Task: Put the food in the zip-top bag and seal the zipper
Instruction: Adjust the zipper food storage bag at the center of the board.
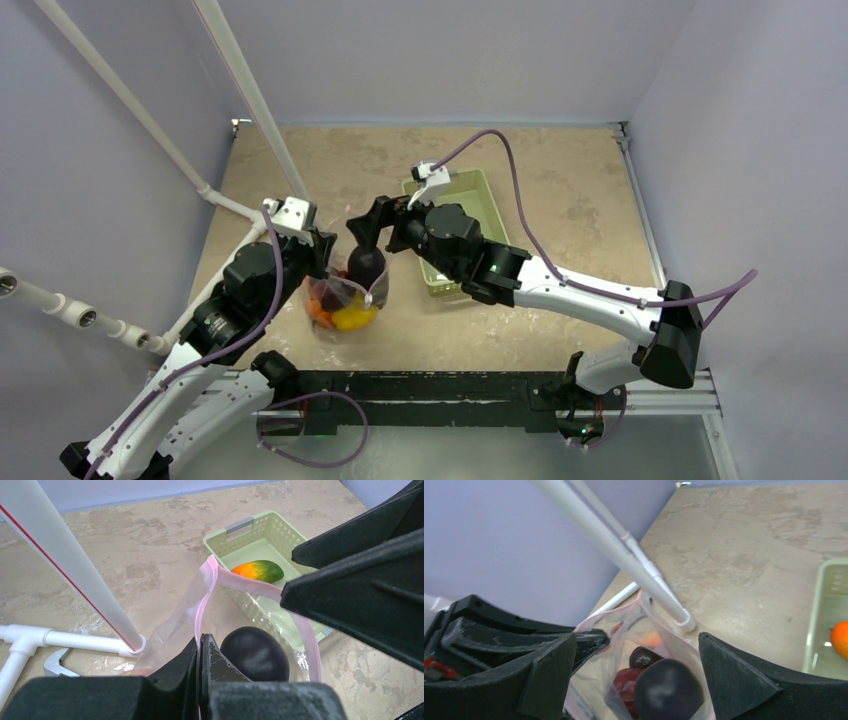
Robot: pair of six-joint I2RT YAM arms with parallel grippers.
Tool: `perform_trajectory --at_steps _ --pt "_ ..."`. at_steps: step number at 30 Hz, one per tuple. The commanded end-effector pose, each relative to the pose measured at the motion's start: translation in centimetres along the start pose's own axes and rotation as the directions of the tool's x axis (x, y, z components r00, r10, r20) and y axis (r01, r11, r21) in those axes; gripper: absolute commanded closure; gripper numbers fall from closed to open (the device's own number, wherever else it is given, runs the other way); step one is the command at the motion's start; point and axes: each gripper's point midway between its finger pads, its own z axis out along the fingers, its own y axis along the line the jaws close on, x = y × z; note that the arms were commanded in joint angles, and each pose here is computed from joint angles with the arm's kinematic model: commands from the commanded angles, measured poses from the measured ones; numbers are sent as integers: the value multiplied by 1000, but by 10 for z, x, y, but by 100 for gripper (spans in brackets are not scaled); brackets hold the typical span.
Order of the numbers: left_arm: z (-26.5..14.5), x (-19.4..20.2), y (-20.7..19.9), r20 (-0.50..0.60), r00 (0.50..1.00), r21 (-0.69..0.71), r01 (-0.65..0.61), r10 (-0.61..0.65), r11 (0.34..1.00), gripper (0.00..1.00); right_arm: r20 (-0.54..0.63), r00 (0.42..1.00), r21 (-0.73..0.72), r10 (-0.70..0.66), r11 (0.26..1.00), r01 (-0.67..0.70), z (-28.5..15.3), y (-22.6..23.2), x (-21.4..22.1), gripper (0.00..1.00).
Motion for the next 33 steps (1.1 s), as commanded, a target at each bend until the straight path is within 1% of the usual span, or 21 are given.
perform_trajectory --at_steps 1,5,7,13,20,22,25,26,28,29,31,33 --pt "-4 -28 -6 84 996 27 18 -21 999 100 35 999 127 -9 992 4 -10 -18 -16 9" --pt "-4 -28 -6 84 996 27 18 -20 999 100 -26 1000 176 -9 984 13 -13 -32 2 18" --pt "-4 -29 -6 86 996 27 20 -22 999 100 -55 998 189 0 982 11 -14 -37 12 24" --pt "-5 -29 -6 87 996 30 19 -21 999 100 -142 990 198 13 980 16 -14 -45 41 35" --pt "-7 -31 -5 96 995 29 22 -25 999 100 -223 975 211 3 977 45 -4 -52 71 46" --pt "-8 -32 -5 100 995 29 24 -27 999 100 -237 971 227 5 973 50 -3 -57 79 53" --pt "-9 -33 -5 107 994 27 26 -28 999 100 -250 968 253 12 966 53 -1 -63 86 59" --pt "-9 -33 -4 108 994 26 27 -29 999 100 -255 967 260 13 964 56 0 -65 89 62" --pt "-10 -34 -4 111 993 26 28 -30 999 100 -252 967 270 15 961 55 0 -67 89 74" --pt "-10 -34 -4 112 993 26 27 -30 999 100 -248 969 272 16 961 53 0 -66 86 82" --pt "-11 -34 -4 113 993 24 28 -30 999 100 -218 976 277 19 960 43 1 -62 75 100" --pt "-11 -34 -3 114 993 20 28 -30 999 100 -176 984 274 18 961 31 1 -56 57 100"
